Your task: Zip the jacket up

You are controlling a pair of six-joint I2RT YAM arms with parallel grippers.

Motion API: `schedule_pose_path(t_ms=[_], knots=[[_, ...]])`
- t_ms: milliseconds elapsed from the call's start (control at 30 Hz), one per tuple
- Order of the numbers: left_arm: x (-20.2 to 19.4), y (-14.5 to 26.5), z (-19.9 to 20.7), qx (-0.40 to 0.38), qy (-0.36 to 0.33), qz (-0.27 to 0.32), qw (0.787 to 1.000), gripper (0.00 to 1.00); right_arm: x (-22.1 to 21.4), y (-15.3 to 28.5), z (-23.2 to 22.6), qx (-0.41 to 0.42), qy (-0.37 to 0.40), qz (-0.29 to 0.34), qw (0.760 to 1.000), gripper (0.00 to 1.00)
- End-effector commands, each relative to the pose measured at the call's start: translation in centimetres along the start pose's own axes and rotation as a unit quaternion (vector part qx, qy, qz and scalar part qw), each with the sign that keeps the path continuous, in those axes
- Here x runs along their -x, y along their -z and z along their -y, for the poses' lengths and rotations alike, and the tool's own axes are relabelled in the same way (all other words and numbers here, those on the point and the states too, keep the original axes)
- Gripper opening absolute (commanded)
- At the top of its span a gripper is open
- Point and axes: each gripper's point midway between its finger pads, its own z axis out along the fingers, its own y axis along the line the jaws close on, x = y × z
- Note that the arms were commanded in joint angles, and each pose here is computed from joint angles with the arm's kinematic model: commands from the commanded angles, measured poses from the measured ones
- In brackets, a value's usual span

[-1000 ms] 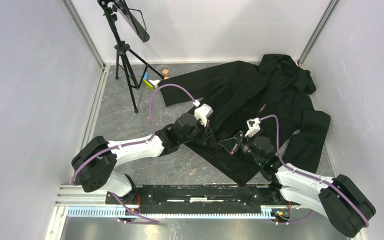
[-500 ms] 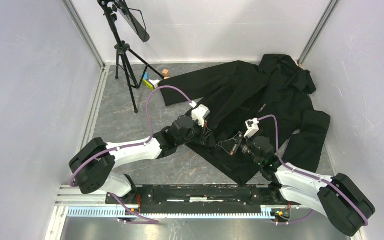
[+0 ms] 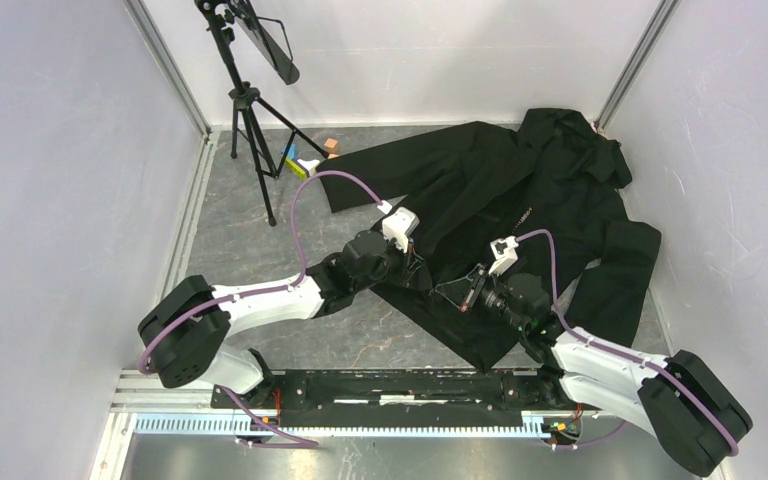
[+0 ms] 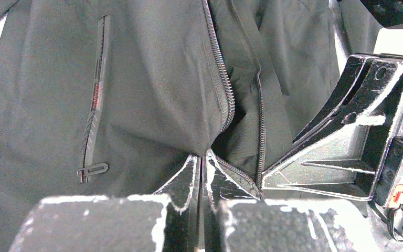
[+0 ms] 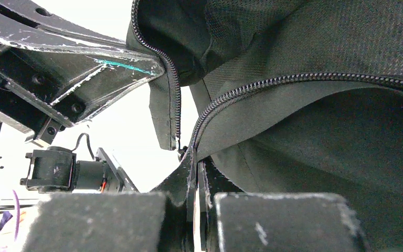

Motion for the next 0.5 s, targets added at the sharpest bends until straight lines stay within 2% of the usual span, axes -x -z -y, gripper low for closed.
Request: schedule_pose_path(t_ms=[0, 467], knots=[[2.68, 0.31, 0.28, -0.002, -0.017, 0.047, 0.999, 0.02, 0.55, 0.15, -0.75, 0.019, 0.016, 0.013, 1.0, 0.0], [2.52, 0.12, 0.41, -0.006, -0.019, 0.043, 0.999, 0.02, 0.83, -0.07, -0.7, 0.011, 0.028, 0.011, 0.999, 0.0]])
